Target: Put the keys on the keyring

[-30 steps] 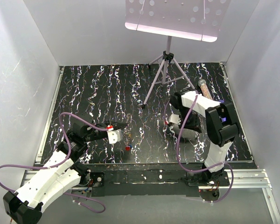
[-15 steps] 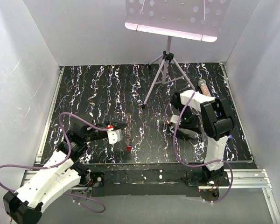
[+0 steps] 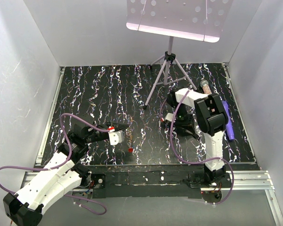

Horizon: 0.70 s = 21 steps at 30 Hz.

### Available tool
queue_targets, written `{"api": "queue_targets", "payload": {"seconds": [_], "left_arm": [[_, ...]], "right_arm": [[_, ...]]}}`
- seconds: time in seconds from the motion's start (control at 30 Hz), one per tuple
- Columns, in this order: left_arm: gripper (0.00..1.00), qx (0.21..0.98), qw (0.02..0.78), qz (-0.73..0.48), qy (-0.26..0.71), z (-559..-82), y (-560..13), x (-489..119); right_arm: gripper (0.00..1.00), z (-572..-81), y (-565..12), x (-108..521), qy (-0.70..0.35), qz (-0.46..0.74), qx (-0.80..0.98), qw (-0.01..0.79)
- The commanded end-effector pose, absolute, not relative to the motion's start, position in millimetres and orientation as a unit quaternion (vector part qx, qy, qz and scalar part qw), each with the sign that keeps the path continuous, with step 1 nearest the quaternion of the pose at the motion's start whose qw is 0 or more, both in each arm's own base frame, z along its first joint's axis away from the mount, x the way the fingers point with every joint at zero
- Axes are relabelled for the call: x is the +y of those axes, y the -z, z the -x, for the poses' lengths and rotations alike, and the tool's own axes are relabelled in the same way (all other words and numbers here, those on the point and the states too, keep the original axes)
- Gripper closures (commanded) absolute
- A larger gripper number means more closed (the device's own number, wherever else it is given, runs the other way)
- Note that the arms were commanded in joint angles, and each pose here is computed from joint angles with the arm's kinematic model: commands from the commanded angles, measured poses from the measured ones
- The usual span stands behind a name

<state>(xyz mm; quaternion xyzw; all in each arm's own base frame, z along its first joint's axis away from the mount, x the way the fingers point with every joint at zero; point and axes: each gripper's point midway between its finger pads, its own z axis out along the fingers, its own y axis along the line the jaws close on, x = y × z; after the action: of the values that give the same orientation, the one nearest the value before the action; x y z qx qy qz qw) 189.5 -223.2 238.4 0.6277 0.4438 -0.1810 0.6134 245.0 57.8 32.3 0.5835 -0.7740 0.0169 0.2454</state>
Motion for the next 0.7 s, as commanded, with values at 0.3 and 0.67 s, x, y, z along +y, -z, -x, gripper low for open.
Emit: {"api": "queue_targets", "payload": {"seconds": [0.3,0.67], "left_arm": [[1.00,0.425,0.629,-0.626,0.178,-189.3,-253.6,-225.5],[1.00,0.424,0.629,-0.627,0.178,-189.3,-254.0,-225.8]], "right_arm": [[0.99,-211.0,-64.5,56.5,0.021,-0.566,-0.750,0.341],[0.94,-217.3,-64.4,62.5,0.016,-0.573,-0.750,0.331]]}}
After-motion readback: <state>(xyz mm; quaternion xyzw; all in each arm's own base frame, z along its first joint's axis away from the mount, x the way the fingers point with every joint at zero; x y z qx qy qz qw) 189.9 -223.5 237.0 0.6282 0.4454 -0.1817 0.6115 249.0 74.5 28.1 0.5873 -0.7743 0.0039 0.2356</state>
